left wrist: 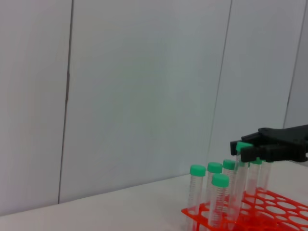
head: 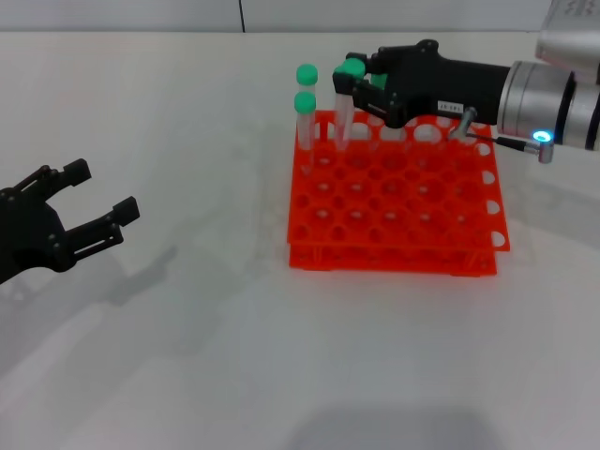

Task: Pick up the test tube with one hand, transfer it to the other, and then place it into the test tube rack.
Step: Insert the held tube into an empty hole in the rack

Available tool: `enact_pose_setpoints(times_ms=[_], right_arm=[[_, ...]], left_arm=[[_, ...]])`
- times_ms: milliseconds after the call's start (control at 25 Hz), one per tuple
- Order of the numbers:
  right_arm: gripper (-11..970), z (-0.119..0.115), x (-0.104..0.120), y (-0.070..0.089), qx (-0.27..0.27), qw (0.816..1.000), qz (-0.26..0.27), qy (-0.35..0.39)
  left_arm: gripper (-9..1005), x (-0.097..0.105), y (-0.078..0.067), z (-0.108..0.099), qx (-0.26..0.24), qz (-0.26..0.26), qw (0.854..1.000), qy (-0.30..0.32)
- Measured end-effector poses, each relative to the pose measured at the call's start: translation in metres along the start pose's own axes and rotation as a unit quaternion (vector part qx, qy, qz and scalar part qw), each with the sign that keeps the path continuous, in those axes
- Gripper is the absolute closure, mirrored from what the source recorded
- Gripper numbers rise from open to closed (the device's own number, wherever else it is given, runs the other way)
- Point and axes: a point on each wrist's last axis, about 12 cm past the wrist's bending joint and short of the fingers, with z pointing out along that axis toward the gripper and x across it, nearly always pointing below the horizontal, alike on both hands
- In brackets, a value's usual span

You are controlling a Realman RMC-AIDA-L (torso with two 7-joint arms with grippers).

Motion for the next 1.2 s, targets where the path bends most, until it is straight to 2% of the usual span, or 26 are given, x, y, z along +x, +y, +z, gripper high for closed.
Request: enact_pose_setpoints(times_ms=[480,1200], right_arm=[[623,0.013,0.008,0.008,-0.002,0.999,-0.027,0.037],[608,0.012,0.011,0.007,0.005,0.999,-0.020,0.043]], left_arm=[[114,0.002,0.000,0.002,-0.002,-0.006,1.000,0.001],[115,0.001,0.001,0.004,0.000,-0.004,1.000,0.000]])
